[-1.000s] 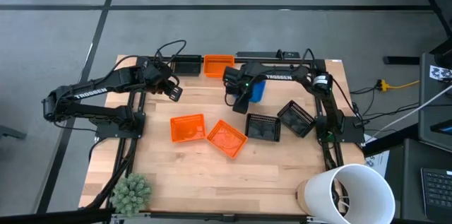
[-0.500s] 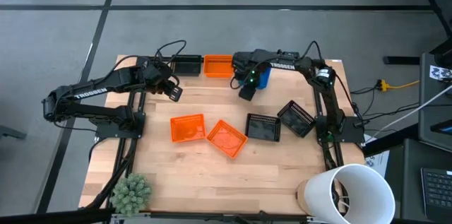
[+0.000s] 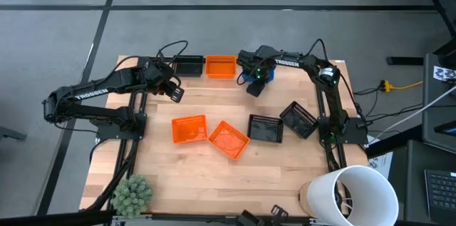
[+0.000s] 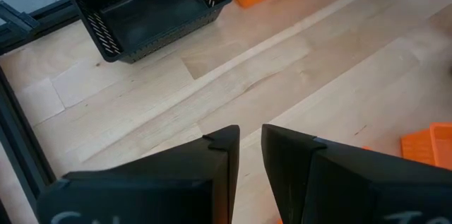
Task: Stack baskets by color
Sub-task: Adjust the stacked blue bins, then move the bottom right black bin to the top middle of the table, then move the bottom black bin to the top middle of the table
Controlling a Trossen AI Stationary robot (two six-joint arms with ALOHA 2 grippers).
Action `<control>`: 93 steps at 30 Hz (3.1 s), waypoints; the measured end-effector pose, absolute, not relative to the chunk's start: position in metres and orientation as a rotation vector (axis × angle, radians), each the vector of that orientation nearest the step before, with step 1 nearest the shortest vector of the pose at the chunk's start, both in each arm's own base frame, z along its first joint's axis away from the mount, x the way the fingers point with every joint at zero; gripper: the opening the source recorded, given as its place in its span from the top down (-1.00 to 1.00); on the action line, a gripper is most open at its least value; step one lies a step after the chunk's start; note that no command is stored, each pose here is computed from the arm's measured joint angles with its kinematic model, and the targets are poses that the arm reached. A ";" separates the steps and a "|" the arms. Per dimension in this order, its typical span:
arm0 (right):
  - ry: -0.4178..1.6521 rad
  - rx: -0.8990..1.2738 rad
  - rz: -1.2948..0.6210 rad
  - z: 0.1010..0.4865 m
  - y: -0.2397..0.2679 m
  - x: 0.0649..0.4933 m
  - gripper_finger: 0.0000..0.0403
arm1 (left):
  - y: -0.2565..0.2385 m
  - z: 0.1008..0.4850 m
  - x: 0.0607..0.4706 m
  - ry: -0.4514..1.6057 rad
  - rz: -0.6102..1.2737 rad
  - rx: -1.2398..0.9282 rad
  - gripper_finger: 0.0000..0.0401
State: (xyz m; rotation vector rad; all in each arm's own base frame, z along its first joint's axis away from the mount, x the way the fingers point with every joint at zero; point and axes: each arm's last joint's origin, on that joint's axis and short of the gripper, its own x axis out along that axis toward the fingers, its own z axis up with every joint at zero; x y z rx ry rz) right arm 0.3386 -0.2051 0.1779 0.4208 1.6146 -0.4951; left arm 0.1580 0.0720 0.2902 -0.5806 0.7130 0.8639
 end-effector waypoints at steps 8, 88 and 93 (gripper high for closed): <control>1.705 0.418 -0.551 0.179 -0.202 0.331 0.40 | 0.072 0.290 0.158 0.712 0.864 -0.581 0.74; 1.708 0.692 -0.130 0.176 0.025 0.262 0.40 | 0.086 0.288 0.197 0.615 0.629 -0.547 0.74; 1.481 0.685 -0.169 0.157 0.007 0.273 0.40 | 0.087 0.288 0.197 0.613 0.636 -0.545 0.74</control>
